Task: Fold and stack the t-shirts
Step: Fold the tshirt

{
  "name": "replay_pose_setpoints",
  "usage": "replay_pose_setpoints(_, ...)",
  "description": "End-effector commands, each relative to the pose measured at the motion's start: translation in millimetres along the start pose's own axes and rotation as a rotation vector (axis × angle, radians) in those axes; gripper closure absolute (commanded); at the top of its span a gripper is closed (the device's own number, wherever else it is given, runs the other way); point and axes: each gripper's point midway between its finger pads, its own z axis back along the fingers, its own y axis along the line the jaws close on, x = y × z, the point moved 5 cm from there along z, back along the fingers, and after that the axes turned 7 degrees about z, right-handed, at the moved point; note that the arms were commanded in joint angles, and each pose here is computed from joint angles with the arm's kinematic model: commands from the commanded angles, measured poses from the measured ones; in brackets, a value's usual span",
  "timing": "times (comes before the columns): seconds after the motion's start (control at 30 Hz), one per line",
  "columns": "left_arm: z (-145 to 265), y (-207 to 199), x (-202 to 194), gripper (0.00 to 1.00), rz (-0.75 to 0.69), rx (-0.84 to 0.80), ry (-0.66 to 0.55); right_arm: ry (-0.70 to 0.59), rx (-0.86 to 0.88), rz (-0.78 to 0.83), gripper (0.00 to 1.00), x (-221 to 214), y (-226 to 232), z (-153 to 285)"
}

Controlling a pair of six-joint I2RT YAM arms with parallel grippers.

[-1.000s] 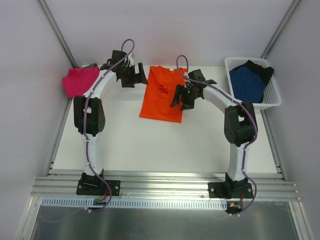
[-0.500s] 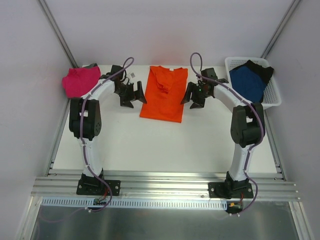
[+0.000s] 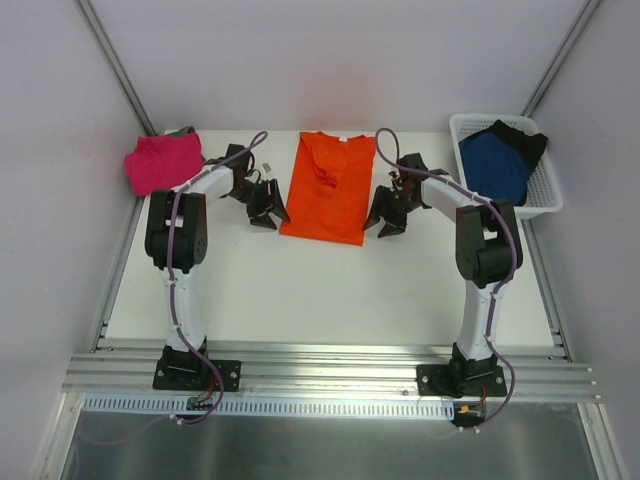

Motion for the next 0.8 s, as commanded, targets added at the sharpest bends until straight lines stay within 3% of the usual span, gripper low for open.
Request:
replay_pose_setpoints(0.0,1,-2,-4,0.49,0.043,-0.04,0.031,0.012,0.036,0.004,0.46,2,11,0)
replay_pose_setpoints(0.13,-1,0,-6,0.48,0.055,-0.037,0.038,0.022,0.063,0.011,0.54,1,18,-5)
replay_pose_setpoints(0.17,-2,1,-6,0.49,0.057,-0.037,0.04,0.028,0.067,0.014,0.6,1,20,-7)
replay_pose_setpoints(0.27,-4,3,-11,0.57,0.071,-0.037,0.053,0.038,0.088,0.02,0.67,-2,26,-12)
replay_pose_setpoints(0.37,-4,5,-17,0.69,0.087,-0.04,0.066,0.048,0.091,0.021,0.66,-4,30,-16)
replay_pose_setpoints(0.4,-5,7,-18,0.79,0.092,-0.038,0.068,0.049,0.092,0.022,0.66,-4,31,-17)
replay_pose_setpoints(0.53,-6,12,-30,1.0,0.123,-0.036,0.094,0.047,0.082,0.023,0.6,-3,32,-17)
replay_pose_setpoints(0.77,1,16,-53,1.0,0.15,-0.034,0.123,0.047,0.079,0.011,0.57,-11,29,-7)
